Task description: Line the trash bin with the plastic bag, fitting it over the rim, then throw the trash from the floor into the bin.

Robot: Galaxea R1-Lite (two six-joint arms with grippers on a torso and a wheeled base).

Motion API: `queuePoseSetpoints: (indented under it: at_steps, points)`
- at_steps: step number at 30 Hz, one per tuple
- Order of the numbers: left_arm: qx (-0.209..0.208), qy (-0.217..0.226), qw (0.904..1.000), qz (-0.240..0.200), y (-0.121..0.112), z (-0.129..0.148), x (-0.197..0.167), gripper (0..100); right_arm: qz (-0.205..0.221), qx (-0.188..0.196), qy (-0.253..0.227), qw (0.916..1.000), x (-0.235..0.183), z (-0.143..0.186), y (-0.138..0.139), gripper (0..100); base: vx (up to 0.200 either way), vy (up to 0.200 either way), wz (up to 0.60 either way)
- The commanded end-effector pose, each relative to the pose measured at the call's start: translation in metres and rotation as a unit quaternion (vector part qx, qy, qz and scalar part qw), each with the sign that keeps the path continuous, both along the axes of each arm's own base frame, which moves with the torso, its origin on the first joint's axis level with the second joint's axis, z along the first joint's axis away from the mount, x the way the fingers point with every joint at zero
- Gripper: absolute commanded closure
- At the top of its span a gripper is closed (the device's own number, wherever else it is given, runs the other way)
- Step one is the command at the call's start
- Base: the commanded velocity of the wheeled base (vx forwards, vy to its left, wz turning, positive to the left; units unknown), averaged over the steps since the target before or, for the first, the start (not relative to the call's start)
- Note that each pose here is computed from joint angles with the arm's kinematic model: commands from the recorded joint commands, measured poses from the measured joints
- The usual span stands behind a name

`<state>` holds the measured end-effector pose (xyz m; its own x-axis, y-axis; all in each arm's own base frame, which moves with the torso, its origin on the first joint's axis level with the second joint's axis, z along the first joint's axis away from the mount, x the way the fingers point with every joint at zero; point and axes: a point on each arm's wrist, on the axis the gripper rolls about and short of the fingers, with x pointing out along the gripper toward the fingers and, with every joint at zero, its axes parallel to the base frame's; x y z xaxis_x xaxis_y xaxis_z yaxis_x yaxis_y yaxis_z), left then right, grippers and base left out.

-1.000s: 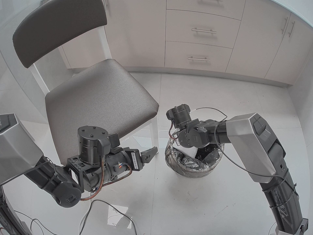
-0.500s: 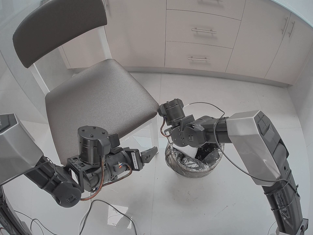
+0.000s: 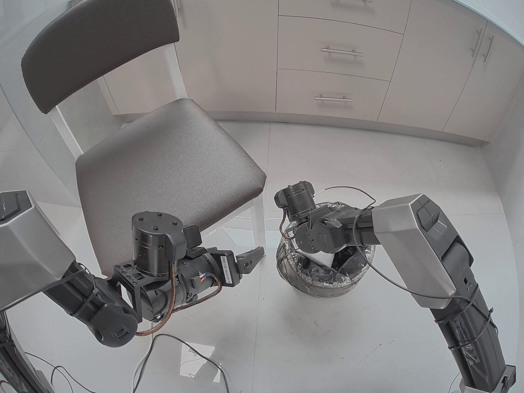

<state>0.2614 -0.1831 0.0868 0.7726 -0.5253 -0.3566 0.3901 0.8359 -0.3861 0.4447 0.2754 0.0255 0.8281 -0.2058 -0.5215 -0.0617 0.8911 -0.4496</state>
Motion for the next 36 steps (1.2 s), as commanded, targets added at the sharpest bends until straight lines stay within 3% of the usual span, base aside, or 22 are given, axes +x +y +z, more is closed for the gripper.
queuePoseSetpoints:
  at_steps: [1, 36]
  points:
    - [0.002, 0.003, 1.0000, 0.000, -0.001, -0.003, 0.001, 0, -0.011, -0.007, 0.011, 0.9999, 0.006, -0.014, -0.009, 100, 0.000, 0.000, 0.00]
    - [0.003, 0.004, 1.0000, -0.002, -0.001, -0.004, 0.000, 0, -0.034, -0.019, 0.047, 0.9981, 0.016, -0.069, -0.028, 100, 0.000, 0.000, 0.00]
